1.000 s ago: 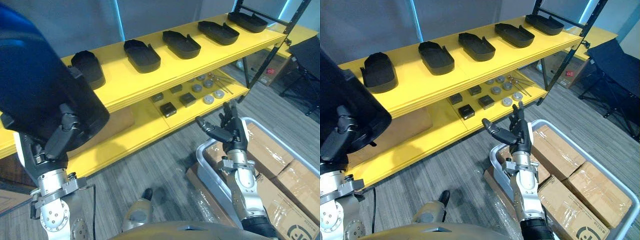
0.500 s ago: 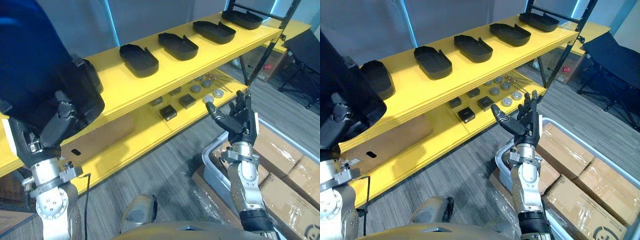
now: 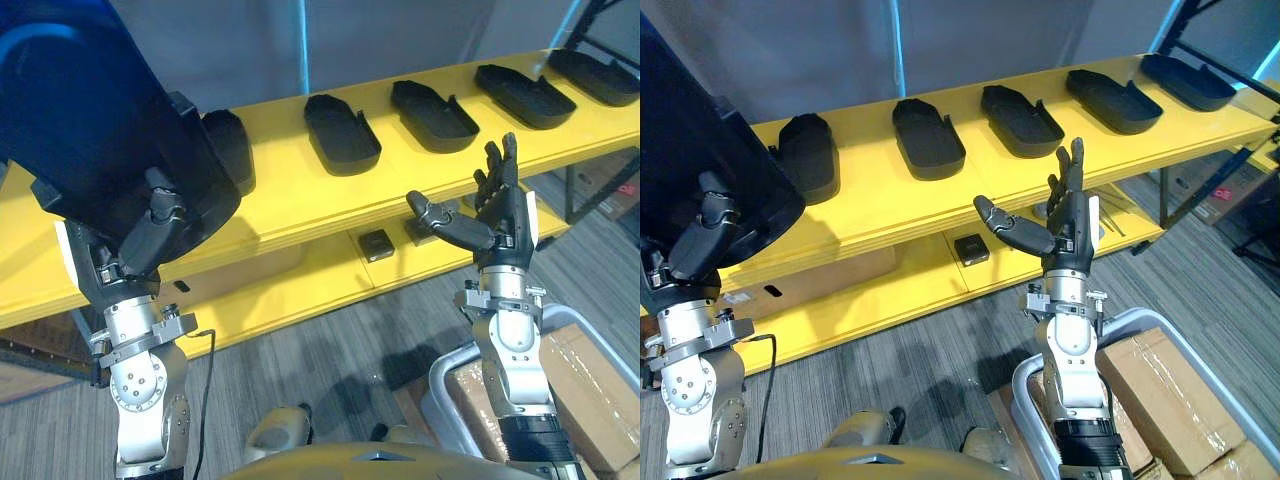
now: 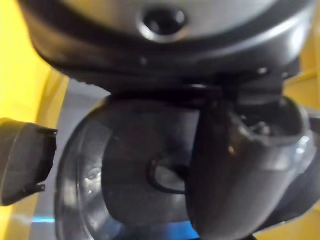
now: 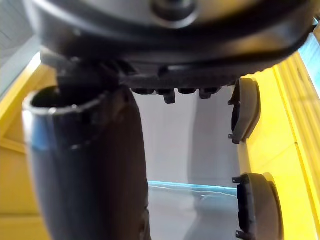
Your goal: Walk over and take three plastic housings, then place them on the shelf
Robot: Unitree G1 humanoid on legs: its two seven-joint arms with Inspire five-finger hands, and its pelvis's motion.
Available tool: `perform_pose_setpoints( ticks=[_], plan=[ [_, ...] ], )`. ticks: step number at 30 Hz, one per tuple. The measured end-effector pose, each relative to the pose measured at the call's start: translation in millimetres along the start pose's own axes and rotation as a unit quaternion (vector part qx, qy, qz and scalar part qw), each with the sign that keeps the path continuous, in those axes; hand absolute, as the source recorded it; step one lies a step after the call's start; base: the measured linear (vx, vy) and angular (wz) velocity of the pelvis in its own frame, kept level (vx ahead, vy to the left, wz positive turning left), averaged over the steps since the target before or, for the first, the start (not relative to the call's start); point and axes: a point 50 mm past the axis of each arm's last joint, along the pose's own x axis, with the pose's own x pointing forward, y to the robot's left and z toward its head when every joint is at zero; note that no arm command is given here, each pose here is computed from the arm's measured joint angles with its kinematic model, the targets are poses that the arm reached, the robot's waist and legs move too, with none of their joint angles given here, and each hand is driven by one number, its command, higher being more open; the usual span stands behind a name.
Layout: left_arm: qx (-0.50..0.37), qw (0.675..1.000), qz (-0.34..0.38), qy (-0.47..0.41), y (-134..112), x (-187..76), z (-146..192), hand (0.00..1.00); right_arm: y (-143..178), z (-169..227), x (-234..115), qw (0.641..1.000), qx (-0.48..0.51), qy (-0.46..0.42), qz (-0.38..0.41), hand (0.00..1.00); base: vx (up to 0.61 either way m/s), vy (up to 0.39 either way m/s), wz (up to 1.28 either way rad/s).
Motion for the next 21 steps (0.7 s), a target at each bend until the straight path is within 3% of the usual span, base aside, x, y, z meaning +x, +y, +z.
perform_pose_setpoints(
  ticks=[5, 8, 11, 16, 21],
  plan=[
    [-0.004, 1.000, 0.011, 0.012, 2, -4, -4, 0.00, -6, -3, -3, 0.999, 0.027, 0.007, -0.020, 1.00, 0.05, -0.001, 0.32],
    [-0.037, 0.999, 0.004, 0.026, -9, -10, -10, 0.00, -32, -8, -20, 0.994, 0.024, 0.018, -0.107, 1.00, -0.03, 0.013, 1.21],
    [-0.049, 0.998, -0.008, 0.039, -15, -13, -14, 0.00, -48, -16, -42, 0.988, 0.006, 0.051, -0.145, 1.00, -0.02, 0.080, 1.02],
    [-0.090, 0.993, -0.039, 0.069, -12, -20, -22, 0.00, -43, -21, -34, 0.991, 0.010, 0.052, -0.119, 1.00, -0.06, 0.153, 0.35],
    [-0.081, 0.992, -0.029, 0.094, 0, -34, -28, 0.00, -27, -33, -29, 0.985, 0.112, 0.065, -0.113, 1.00, -0.02, 0.365, -0.70]
  ],
)
